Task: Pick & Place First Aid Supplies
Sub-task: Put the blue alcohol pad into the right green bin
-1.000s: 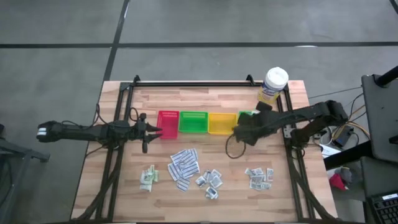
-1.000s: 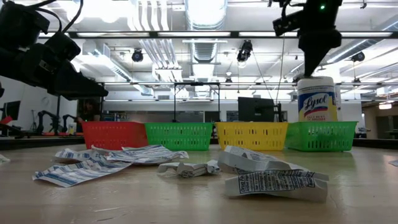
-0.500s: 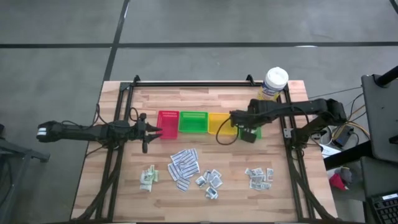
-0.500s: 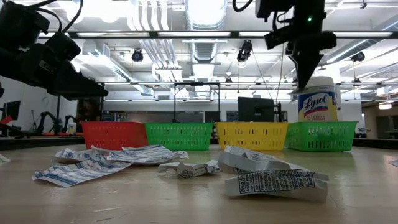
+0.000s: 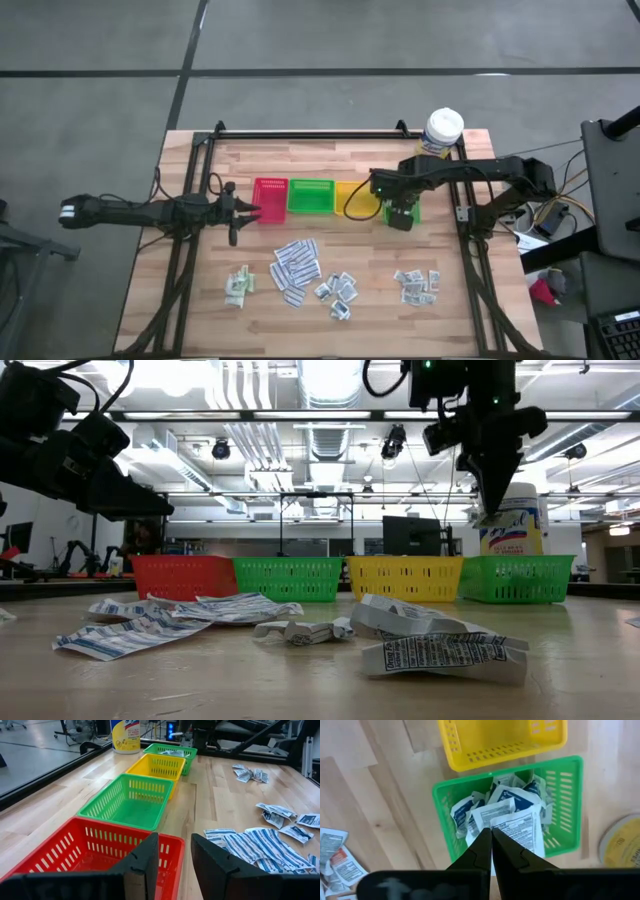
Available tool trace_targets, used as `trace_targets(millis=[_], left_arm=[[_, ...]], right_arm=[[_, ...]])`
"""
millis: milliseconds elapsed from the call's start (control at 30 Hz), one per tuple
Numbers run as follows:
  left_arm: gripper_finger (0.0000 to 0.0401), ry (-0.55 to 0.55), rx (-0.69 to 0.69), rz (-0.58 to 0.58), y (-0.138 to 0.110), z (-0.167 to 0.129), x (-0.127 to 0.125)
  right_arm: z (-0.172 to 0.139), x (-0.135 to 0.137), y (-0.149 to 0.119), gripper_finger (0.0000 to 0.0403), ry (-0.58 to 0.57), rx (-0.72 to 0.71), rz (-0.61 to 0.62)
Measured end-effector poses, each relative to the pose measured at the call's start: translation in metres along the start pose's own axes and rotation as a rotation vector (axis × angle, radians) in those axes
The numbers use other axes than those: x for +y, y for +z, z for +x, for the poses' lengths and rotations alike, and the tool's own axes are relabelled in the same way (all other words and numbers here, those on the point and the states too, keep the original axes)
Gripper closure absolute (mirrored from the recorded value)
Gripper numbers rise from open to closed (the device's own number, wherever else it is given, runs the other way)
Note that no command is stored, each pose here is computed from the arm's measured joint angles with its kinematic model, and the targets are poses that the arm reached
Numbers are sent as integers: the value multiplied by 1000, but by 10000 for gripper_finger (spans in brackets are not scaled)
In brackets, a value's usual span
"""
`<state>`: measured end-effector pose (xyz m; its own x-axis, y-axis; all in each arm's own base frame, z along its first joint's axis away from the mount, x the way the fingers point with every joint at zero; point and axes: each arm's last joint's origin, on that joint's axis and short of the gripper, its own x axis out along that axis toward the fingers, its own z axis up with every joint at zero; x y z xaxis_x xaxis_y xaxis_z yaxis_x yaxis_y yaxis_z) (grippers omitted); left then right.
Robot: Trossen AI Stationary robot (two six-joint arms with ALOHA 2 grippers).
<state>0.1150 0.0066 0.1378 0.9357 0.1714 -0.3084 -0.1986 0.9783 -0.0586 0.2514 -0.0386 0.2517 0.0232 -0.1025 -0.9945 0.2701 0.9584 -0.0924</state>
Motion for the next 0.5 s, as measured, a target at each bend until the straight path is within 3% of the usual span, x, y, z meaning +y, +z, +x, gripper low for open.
trace_targets(millis=[500], left_arm=[[288, 0, 1, 0, 0, 0, 0]], right_arm=[[41, -21, -3, 394, 0, -20, 86]])
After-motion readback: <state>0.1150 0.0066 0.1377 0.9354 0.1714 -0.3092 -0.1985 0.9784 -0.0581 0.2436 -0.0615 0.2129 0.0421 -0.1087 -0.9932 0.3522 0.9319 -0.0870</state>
